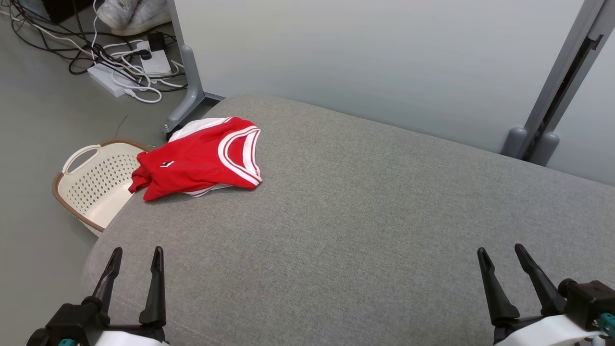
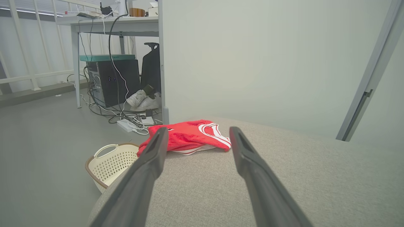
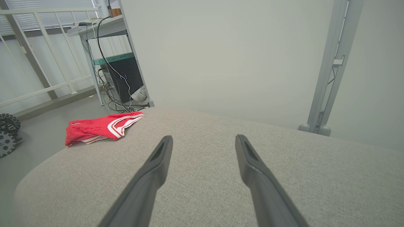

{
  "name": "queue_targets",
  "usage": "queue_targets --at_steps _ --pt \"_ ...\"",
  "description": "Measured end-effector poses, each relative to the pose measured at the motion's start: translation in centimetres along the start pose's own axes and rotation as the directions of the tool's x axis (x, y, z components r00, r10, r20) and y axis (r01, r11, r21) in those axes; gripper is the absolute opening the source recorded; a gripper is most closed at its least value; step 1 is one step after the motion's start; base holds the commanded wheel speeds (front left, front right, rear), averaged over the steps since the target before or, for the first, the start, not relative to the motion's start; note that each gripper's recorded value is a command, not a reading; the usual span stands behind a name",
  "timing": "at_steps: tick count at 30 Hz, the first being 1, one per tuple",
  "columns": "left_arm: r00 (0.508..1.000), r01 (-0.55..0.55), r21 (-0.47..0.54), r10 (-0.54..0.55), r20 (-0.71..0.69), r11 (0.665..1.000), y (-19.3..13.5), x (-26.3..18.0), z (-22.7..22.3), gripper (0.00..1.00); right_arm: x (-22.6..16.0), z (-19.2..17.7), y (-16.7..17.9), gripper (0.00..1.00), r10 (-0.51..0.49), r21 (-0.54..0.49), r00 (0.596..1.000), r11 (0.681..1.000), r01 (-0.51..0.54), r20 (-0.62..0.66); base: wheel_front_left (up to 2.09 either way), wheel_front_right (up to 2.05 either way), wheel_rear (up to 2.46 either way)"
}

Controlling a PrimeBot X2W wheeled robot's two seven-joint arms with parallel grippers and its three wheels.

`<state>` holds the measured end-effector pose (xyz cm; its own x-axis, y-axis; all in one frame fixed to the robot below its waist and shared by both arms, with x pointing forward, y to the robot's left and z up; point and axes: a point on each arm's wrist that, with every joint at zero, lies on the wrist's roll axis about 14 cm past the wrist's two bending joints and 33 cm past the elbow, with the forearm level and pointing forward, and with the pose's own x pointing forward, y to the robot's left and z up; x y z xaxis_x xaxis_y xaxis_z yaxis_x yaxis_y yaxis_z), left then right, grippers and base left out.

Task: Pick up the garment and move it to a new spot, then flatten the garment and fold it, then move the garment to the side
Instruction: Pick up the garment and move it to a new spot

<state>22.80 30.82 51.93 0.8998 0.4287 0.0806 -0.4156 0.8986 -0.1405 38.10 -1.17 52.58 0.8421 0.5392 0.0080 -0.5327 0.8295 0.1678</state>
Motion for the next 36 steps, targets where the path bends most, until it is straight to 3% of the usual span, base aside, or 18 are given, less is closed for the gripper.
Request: queue_targets --at_steps 11,20,28,36 --pt "1.000 0.011 -0.002 -0.011 0.011 1.000 -1.1 1.7 0.4 1.00 0.5 0.4 -0.8 1.00 -0.013 -0.016 1.000 1.000 0.013 0.006 0.00 0.00 0.00" --pt "0.996 0.082 0.003 -0.082 0.043 0.997 -4.9 9.8 1.0 1.00 2.9 1.3 -4.9 1.00 -0.059 -0.079 0.998 0.995 0.059 0.005 0.00 0.00 0.00" --pt "0.989 0.133 0.002 -0.133 -0.065 0.991 -7.3 16.5 -3.4 1.00 3.8 0.6 -9.0 1.00 -0.130 -0.109 0.991 0.986 0.128 -0.012 0.00 0.00 0.00" --pt "0.941 0.140 -0.024 -0.141 -0.309 0.990 -8.4 20.7 -11.8 1.00 4.0 -1.6 -12.1 1.00 -0.191 -0.101 0.980 0.978 0.185 -0.051 0.00 0.00 0.00"
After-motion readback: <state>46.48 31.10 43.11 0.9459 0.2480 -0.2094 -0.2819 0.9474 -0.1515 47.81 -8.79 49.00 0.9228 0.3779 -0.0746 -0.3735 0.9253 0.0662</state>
